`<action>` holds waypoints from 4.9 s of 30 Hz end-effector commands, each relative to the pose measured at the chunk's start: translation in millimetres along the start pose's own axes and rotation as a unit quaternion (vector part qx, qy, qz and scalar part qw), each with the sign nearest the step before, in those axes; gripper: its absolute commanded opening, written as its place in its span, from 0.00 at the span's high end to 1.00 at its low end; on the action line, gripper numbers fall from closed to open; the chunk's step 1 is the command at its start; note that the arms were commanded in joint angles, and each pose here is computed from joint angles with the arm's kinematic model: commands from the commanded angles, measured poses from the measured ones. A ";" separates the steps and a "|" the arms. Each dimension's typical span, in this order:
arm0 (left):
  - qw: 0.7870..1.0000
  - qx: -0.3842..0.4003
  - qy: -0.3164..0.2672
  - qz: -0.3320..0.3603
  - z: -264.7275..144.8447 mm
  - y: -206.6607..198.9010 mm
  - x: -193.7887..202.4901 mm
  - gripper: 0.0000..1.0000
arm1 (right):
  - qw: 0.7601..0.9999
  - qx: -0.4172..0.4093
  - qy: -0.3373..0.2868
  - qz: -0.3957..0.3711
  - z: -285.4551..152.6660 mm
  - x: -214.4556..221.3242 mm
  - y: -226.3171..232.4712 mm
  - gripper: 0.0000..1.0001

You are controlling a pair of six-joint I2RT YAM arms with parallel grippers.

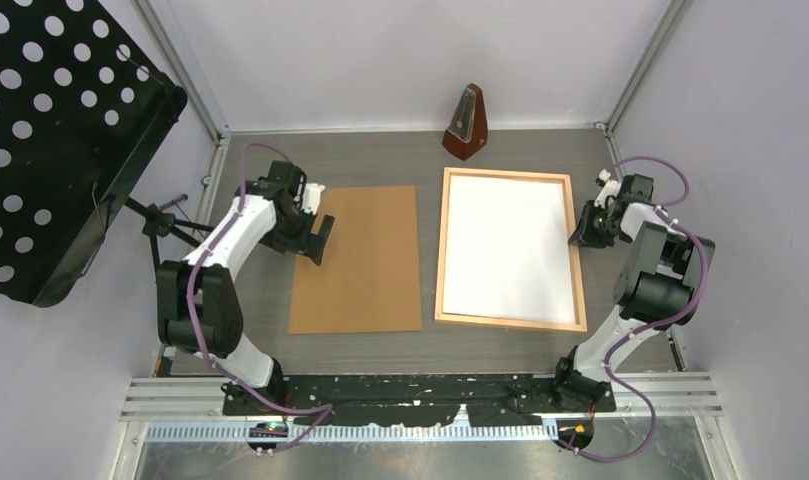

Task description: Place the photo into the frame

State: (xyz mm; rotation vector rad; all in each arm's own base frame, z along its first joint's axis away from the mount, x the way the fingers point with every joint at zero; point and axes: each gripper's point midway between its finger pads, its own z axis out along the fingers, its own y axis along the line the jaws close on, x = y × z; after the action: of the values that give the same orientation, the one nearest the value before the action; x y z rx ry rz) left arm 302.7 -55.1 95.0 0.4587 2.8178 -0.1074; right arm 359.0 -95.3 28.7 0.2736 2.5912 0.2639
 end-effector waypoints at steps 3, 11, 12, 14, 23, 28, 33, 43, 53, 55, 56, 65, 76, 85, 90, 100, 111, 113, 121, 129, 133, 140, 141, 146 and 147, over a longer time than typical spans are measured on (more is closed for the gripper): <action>1.000 -0.013 0.006 -0.008 -14.0 17.2 19.6 0.07 | 0.998 0.023 -0.053 -0.026 -15.4 -40.1 -7.0 0.55; 0.999 -0.004 0.028 -0.031 -3.2 22.8 38.1 0.07 | 0.989 -0.032 -0.121 -0.074 -62.9 -72.6 49.3 0.36; 0.999 0.000 0.029 -0.035 -1.1 22.5 38.7 0.06 | 0.989 -0.038 -0.122 -0.080 -65.3 -72.5 57.5 0.36; 0.998 0.012 0.036 -0.044 3.4 20.7 40.5 0.05 | 0.983 -0.066 -0.125 -0.116 -69.8 -70.4 96.1 0.35; 0.992 0.072 0.066 -0.084 29.3 2.3 49.0 0.06 | 0.944 -0.166 -0.132 -0.253 -79.1 -39.0 244.5 0.26; 0.989 0.091 0.069 -0.097 40.8 -3.3 48.0 0.08 | 0.925 -0.204 -0.107 -0.302 -64.5 -11.6 305.2 0.25; 0.987 0.091 0.073 -0.109 51.3 -2.2 49.1 0.09 | 0.911 -0.241 -0.078 -0.324 -46.7 12.8 348.0 0.24; 0.983 0.114 0.072 -0.126 58.8 -8.4 47.2 0.11 | 0.913 -0.273 -0.011 -0.302 1.7 49.0 378.5 0.24; 0.983 0.112 0.068 -0.132 59.2 -7.2 43.3 0.11 | 0.916 -0.281 0.024 -0.285 27.9 62.6 393.4 0.25; 0.983 0.112 0.068 -0.132 59.3 -7.3 43.6 0.11 | 0.917 -0.280 0.032 -0.283 33.2 67.0 394.3 0.25; 0.983 0.111 0.068 -0.132 59.3 -7.2 43.9 0.11 | 0.917 -0.280 0.039 -0.280 35.8 69.7 395.0 0.25; 0.982 0.120 0.054 -0.135 52.8 -10.9 38.9 0.10 | 0.924 -0.265 0.085 -0.261 54.4 82.9 392.7 0.25; 0.979 0.144 0.043 -0.139 52.5 -20.7 36.2 0.13 | 0.933 -0.222 0.103 -0.264 54.0 100.2 362.5 0.25; 0.976 0.172 0.028 -0.130 45.7 -37.1 28.0 0.15 | 0.928 -0.252 0.110 -0.251 46.0 110.4 366.1 0.26; 0.985 0.109 0.020 -0.132 48.3 -15.4 25.1 0.12 | 0.929 -0.247 0.112 -0.252 48.5 112.2 362.4 0.26; 0.984 0.096 0.019 -0.151 55.8 -7.9 7.7 0.05 | 0.931 -0.244 0.107 -0.251 47.4 107.2 358.8 0.27; 0.980 0.138 0.019 -0.145 56.7 -31.1 4.7 0.11 | 0.930 -0.252 0.109 -0.246 46.4 106.0 361.5 0.28; 0.981 0.138 0.018 -0.138 57.8 -34.6 3.8 0.10 | 0.929 -0.254 0.109 -0.245 45.9 105.8 362.5 0.28; 0.974 0.188 -0.011 -0.129 48.0 -52.3 -6.2 0.13 | 0.925 -0.270 0.114 -0.240 44.3 108.3 368.1 0.28; 0.956 0.258 -0.102 -0.093 5.6 -73.5 -37.7 0.24 | 0.923 -0.278 0.117 -0.238 42.0 110.9 368.9 0.29; 0.949 0.276 -0.134 -0.075 -15.1 -79.8 -47.1 0.27 | 0.922 -0.283 0.117 -0.236 41.3 111.0 370.5 0.29; 0.932 0.315 -0.172 -0.053 -46.9 -92.8 -58.7 0.29 | 0.920 -0.289 0.119 -0.234 41.1 113.0 372.0 0.29; 0.929 0.322 -0.178 -0.050 -52.1 -95.0 -60.4 0.29 | 0.920 -0.291 0.120 -0.233 40.8 113.7 372.6 0.29; 0.914 0.353 -0.198 -0.040 -69.9 -105.0 -65.6 0.29 | 0.918 -0.296 0.125 -0.231 41.9 116.2 373.4 0.29; 0.911 0.357 -0.202 -0.038 -73.3 -106.2 -66.5 0.29 | 0.918 -0.298 0.127 -0.231 42.5 116.9 373.8 0.29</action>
State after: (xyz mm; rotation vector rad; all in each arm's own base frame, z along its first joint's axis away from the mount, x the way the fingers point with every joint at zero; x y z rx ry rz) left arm 298.3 -112.9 115.5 0.2053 2.6318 -0.7816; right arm 374.4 271.5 32.9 -0.5455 2.5172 0.7394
